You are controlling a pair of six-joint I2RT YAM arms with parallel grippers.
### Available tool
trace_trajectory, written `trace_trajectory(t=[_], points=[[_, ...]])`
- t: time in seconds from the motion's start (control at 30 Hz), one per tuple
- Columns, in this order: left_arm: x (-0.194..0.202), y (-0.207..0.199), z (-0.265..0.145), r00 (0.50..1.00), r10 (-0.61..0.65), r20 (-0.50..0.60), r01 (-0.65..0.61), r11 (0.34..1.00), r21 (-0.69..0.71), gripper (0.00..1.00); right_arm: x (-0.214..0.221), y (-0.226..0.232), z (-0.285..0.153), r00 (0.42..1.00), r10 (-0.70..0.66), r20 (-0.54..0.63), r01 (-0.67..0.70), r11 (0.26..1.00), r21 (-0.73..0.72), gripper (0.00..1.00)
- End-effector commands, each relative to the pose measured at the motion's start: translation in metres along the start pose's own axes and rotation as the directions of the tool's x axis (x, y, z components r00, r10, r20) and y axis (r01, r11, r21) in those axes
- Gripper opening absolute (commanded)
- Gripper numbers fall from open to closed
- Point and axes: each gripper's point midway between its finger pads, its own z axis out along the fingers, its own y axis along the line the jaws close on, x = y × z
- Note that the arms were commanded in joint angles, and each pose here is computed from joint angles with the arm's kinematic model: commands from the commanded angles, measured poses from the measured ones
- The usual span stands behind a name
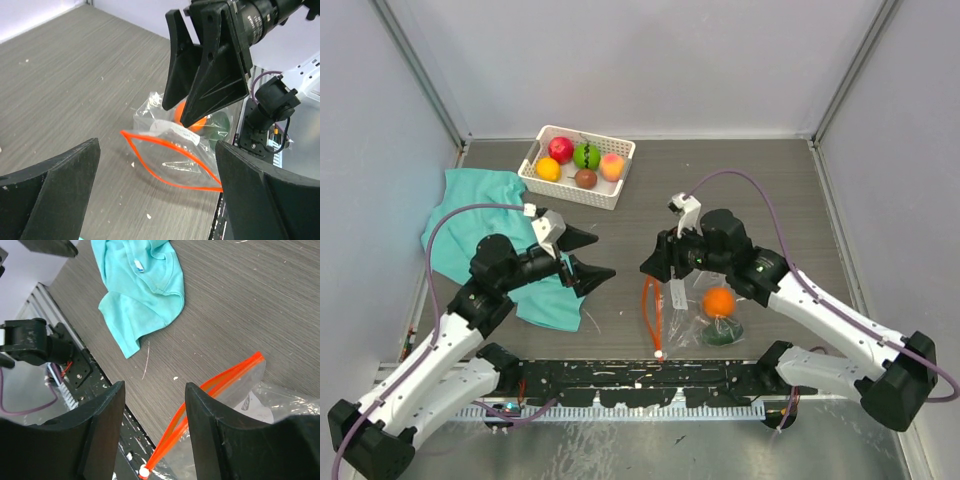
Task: Open the zip-top bag and remove the fake food
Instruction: Pick up the fake fruit from the zipper food storage bag.
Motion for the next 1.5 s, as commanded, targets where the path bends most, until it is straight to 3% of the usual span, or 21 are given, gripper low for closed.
trace_trajectory(t=[0.0, 0.37, 0.6, 0.8, 1.13, 1.47], points=[[0.007, 0.001, -0.011, 0.999, -0.047, 0.016, 0.048, 0.997, -0.054, 0.98, -0.011, -0.001, 0.005, 0.997, -0.074, -0.019, 0.076, 0.99, 0.119, 0.56], [0.042, 0.009, -0.032, 0.945, -0.324, 0.044, 0.326, 0.922, -0.21, 0.98, 0.012, 0.006, 0.028, 0.961, -0.185, -0.208, 0.244, 0.919, 0.31, 0.57], [0.064, 0.013, -0.038, 0.881, -0.469, 0.067, 0.469, 0.841, -0.27, 0.98, 0.034, -0.006, 0.037, 0.913, -0.25, -0.323, 0.379, 0.815, 0.438, 0.57], [0.082, 0.015, -0.041, 0.825, -0.559, 0.079, 0.554, 0.774, -0.307, 0.98, 0.051, -0.017, 0.036, 0.84, -0.311, -0.445, 0.525, 0.673, 0.521, 0.6], [0.1, 0.013, -0.039, 0.726, -0.671, 0.15, 0.683, 0.68, -0.265, 0.98, 0.068, -0.036, 0.018, 0.767, -0.33, -0.55, 0.638, 0.478, 0.604, 0.61], [0.103, 0.006, -0.027, 0.61, -0.774, 0.172, 0.792, 0.592, -0.149, 0.9, 0.087, -0.051, -0.003, 0.775, -0.295, -0.559, 0.629, 0.446, 0.637, 0.58]])
